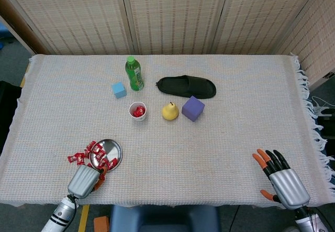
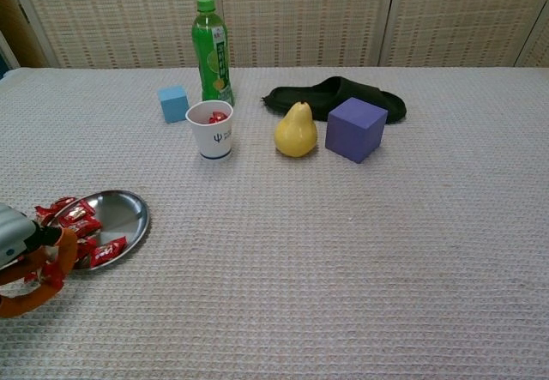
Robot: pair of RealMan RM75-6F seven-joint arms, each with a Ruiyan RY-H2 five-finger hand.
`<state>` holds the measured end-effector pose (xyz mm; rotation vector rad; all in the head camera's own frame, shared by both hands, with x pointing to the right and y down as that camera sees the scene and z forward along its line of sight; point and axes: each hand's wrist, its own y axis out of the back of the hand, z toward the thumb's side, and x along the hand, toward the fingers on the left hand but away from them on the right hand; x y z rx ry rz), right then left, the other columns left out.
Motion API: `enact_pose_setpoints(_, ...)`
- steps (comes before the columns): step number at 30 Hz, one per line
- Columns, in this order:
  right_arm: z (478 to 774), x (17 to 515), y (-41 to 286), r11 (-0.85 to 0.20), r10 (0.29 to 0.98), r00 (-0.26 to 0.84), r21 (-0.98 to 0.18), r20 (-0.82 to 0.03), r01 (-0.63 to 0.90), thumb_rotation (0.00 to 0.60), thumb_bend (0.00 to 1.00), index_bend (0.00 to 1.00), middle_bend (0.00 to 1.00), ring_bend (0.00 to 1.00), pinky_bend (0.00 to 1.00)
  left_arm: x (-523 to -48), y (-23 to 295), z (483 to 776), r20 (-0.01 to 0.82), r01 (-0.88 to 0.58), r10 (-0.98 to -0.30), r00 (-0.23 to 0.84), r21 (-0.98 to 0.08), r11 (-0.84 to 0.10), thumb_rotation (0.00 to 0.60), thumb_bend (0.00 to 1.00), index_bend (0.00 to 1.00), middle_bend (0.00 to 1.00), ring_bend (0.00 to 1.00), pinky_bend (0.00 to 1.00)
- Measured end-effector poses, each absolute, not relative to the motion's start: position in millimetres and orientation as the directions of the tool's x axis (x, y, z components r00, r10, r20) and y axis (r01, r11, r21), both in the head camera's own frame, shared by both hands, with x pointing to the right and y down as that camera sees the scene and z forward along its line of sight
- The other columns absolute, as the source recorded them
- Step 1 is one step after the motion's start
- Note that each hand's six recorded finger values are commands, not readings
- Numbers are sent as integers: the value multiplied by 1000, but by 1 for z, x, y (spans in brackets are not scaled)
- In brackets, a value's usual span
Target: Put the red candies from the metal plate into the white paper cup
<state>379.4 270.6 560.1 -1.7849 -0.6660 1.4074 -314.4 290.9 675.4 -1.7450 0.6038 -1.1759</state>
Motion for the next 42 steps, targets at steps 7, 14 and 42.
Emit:
enact_pose_setpoints(7,562,381,269,-584,778,249,-810,-577,-52,600,47,0,0,0,0,-305,250,649,348,56,-832,432,-931,-361,600,388,588,961,963,1000)
enact_pose_setpoints(14,567,385,263,-586,785,213,-809,-582,-48,600,47,0,0,0,0,-275,189,643,288,41,-840,460,-952,-304,600,387,588,965,967,1000)
enact_pose_setpoints(42,584,411,234,-595,801,63,-804,-595,-25,600,46,0,0,0,0,-187,27,732,372,114,-812,449,-926,-361,600,388,567,962,967,1000)
